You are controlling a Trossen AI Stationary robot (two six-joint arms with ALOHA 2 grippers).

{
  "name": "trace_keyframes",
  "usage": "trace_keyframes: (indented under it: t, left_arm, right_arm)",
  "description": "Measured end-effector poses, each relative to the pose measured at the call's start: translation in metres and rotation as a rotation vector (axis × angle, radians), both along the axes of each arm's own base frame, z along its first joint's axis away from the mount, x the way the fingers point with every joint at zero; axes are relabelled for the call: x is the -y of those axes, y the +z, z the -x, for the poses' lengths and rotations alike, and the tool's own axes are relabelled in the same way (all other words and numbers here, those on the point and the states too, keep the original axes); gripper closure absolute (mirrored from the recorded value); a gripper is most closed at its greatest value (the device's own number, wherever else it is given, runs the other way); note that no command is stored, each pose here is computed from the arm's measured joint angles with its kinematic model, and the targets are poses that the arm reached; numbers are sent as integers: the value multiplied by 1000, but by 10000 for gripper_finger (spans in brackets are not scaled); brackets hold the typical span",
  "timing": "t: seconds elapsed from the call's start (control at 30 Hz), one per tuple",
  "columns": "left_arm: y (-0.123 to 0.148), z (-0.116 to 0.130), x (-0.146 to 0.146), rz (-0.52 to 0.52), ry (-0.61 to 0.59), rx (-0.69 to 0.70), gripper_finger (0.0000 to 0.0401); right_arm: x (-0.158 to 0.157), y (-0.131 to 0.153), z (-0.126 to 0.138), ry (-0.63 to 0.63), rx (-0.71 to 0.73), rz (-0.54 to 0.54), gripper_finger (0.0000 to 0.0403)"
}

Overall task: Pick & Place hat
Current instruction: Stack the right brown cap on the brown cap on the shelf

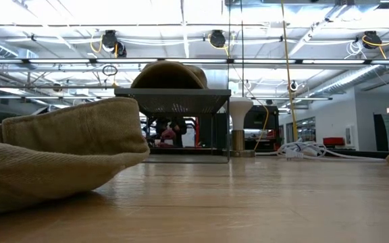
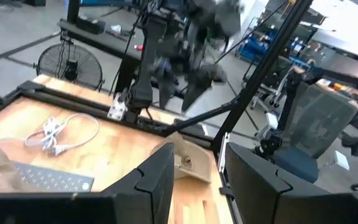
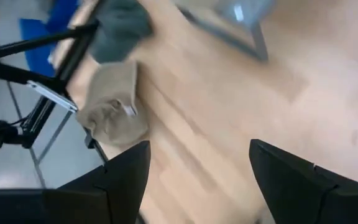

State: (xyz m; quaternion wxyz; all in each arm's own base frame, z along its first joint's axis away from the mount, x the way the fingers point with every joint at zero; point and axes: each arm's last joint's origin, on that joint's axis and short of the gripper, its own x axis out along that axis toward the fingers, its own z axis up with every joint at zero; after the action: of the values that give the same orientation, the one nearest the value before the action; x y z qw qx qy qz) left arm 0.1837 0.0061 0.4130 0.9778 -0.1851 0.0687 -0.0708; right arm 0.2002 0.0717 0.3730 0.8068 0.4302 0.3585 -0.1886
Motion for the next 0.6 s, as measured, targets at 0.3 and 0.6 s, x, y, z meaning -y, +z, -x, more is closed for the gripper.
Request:
trace_keyframes:
  t: [0.3,0.6]
  left_arm:
    - [9,1,1,12,-27,86,254]
    - [10,0,1,69,-23,91,254]
  right_arm:
    - [-36,-24,-8,-160,-232,-324,136]
    - [-93,-55,-4,-314,-479,-457,136]
